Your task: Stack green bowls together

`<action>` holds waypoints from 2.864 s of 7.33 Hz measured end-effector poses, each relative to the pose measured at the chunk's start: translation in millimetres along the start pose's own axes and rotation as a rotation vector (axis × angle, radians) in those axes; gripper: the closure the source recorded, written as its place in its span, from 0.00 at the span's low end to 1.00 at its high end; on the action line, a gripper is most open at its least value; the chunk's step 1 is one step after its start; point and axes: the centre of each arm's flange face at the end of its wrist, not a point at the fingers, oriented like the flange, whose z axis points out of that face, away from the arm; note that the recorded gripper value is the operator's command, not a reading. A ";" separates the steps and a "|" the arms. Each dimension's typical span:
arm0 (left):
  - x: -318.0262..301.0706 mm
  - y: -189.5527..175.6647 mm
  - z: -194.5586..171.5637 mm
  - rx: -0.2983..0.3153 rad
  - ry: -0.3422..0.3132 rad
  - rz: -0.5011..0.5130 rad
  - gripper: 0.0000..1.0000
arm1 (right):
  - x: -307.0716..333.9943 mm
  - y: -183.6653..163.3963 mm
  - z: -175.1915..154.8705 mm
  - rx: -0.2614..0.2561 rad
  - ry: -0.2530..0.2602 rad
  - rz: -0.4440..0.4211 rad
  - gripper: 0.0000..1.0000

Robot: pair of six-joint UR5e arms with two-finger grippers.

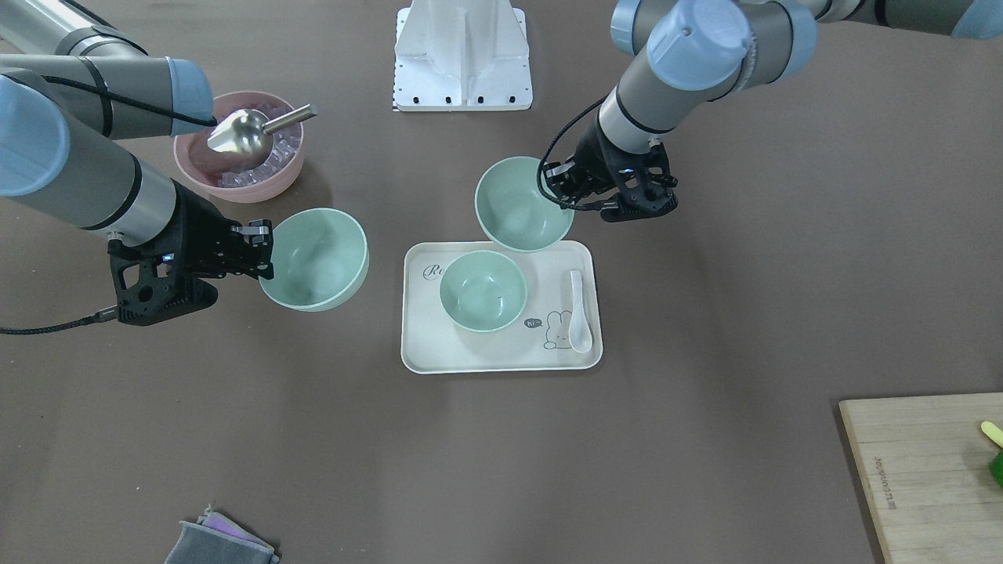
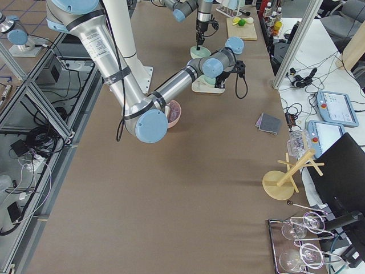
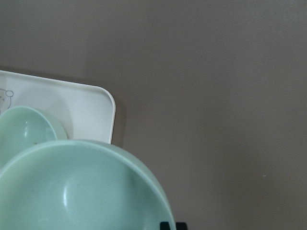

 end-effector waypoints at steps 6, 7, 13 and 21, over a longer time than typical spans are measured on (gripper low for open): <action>36.8 -41.1 62.8 0.106 0.029 -0.053 1.00 | -2.0 -1.5 -0.7 0.011 0.010 -0.002 1.00; 39.9 -35.6 69.2 0.124 0.025 -0.065 1.00 | -2.5 -1.4 -0.9 0.012 0.010 -0.003 1.00; 43.4 -23.3 85.1 0.164 -0.021 -0.077 1.00 | -3.4 -1.1 -0.2 0.011 0.010 -0.003 1.00; 45.3 -18.7 100.1 0.177 -0.060 -0.082 1.00 | -3.7 -1.1 2.4 0.014 0.017 -0.005 1.00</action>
